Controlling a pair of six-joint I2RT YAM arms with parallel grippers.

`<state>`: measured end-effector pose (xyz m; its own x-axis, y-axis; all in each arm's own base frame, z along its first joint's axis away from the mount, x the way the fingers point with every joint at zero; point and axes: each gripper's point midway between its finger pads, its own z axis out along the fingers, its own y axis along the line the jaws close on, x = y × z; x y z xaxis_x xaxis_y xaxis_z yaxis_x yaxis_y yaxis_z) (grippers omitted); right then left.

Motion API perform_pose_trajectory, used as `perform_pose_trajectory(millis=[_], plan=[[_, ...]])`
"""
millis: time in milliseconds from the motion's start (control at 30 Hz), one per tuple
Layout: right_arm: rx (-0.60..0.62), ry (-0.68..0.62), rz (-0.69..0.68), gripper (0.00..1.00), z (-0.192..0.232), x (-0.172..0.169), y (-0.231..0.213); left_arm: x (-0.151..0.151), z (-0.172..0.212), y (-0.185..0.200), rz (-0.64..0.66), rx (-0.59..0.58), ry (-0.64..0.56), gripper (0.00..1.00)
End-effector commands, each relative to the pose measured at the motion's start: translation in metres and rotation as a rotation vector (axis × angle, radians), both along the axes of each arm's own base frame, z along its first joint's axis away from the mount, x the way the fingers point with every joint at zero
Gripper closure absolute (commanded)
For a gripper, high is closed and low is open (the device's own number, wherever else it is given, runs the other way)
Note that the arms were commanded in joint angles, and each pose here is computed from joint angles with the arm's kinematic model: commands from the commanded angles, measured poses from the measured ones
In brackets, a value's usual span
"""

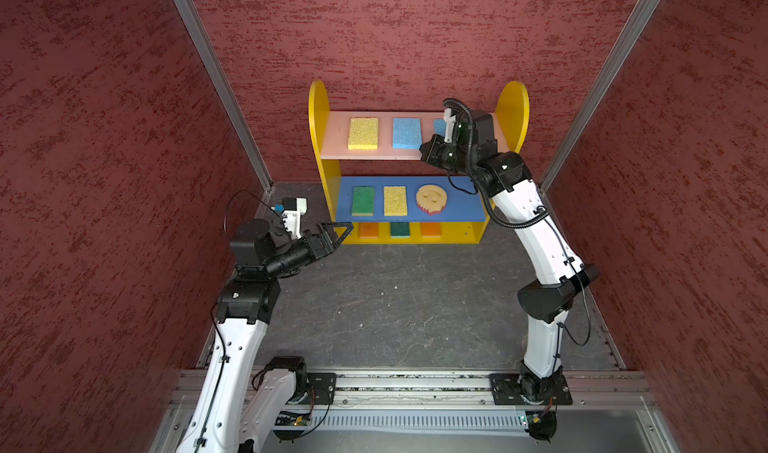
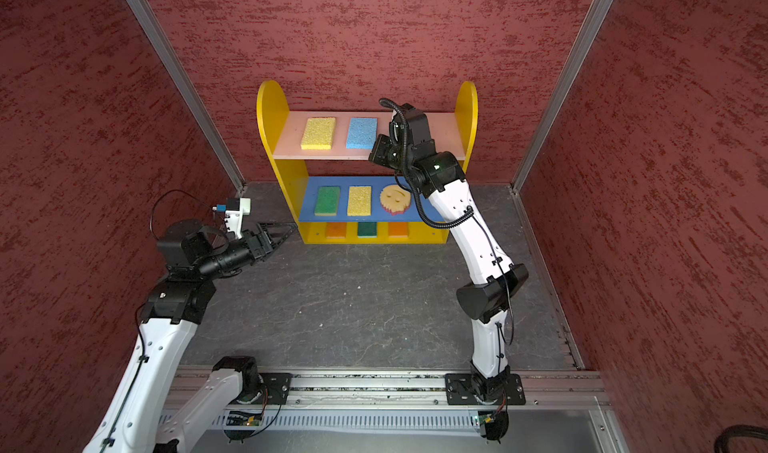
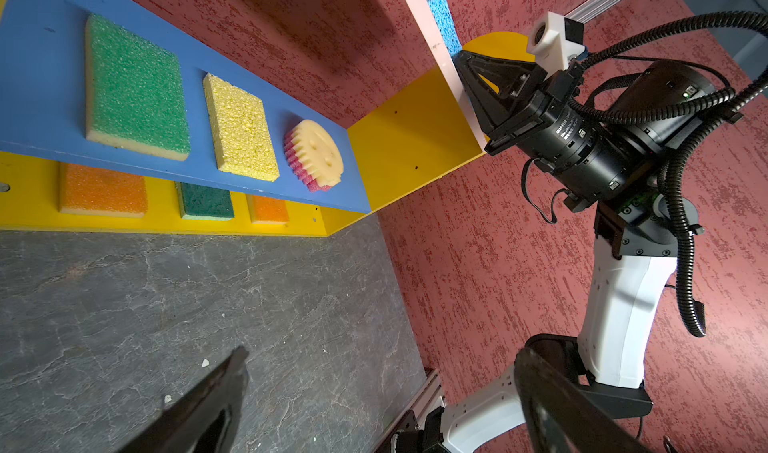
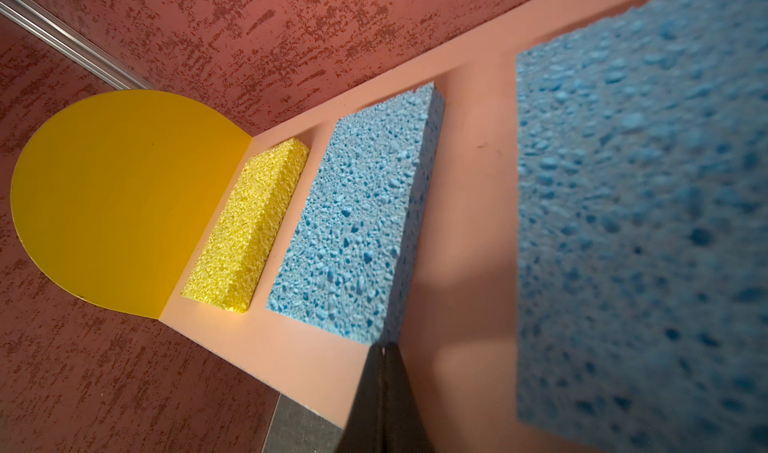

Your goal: Place and organize the cleaning sponges onto the shelf

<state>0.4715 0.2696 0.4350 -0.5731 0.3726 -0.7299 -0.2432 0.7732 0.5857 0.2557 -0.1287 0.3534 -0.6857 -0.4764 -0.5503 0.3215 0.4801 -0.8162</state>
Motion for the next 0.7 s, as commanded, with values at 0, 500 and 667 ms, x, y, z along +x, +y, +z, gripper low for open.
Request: perform_pose_trajectory(millis=[0, 500, 667], plan=[[0.009, -0.012, -0.022, 1.0, 0.012, -0.004, -0.009, -0.005, 0.005, 0.001, -0.007, 0.007, -0.02, 0.0], [0.033, -0.124, 0.006, 0.99, 0.07, -0.065, -0.032, -0.019, 0.022, 0.006, 0.021, 0.026, -0.055, 0.01], [0.018, -0.174, -0.069, 0.98, 0.082, -0.092, -0.063, -0.026, 0.031, 0.01, 0.036, 0.036, -0.081, 0.0]])
